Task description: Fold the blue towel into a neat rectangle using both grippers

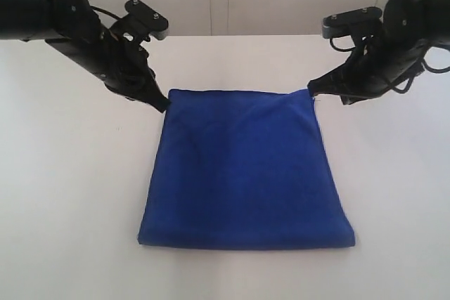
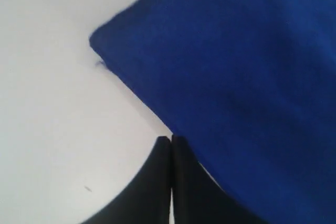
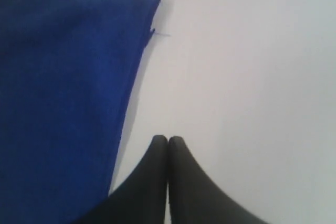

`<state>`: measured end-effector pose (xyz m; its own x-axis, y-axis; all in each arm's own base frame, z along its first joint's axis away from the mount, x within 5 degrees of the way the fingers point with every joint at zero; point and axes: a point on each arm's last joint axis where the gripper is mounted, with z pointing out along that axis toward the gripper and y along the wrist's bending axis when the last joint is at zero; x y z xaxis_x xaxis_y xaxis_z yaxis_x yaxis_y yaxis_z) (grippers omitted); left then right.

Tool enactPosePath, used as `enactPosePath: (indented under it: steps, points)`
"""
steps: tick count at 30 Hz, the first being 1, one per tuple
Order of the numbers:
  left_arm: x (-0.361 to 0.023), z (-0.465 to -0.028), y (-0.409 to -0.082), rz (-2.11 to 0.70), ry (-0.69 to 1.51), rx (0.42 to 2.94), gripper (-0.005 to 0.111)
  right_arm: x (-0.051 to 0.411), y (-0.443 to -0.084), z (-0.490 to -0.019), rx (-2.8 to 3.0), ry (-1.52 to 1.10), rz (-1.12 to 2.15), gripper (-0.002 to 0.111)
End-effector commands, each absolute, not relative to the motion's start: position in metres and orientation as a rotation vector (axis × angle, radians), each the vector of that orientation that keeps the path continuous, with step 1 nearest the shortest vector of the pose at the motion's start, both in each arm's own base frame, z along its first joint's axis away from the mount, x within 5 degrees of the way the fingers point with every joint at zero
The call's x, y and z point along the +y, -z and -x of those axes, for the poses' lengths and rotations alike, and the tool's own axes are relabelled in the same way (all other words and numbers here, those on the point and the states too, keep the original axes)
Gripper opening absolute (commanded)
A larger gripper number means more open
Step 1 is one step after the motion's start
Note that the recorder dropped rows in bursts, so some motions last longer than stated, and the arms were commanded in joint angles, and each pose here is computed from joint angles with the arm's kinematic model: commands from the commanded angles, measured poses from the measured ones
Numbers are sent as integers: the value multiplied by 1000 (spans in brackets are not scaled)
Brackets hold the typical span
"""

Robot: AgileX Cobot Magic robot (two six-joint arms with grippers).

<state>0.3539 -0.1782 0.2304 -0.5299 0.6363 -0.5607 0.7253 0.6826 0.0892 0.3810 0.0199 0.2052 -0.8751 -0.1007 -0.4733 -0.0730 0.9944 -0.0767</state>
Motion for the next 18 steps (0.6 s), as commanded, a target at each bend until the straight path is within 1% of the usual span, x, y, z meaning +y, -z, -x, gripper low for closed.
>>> enactPosePath:
  steps: [1, 8, 11, 14, 18]
  points:
    - [-172, -332, -247, -975, 312, 2518, 0, 16, -220, -354, 2708, 57, 81, 0]
    - [-163, -303, -258, -954, 382, 2718, 0, 20, -231, -305, 2765, 49, 98, 0]
    - [-161, -289, -263, -917, 453, 2748, 0, 22, -234, -282, 2769, 38, 110, 0]
    - [-166, -260, -262, -879, 667, 2695, 0, 36, -234, -248, 2766, -91, 132, 0]
    - [-178, -238, -245, -892, 732, 2692, 0, 56, -224, -232, 2776, -267, 129, 0]
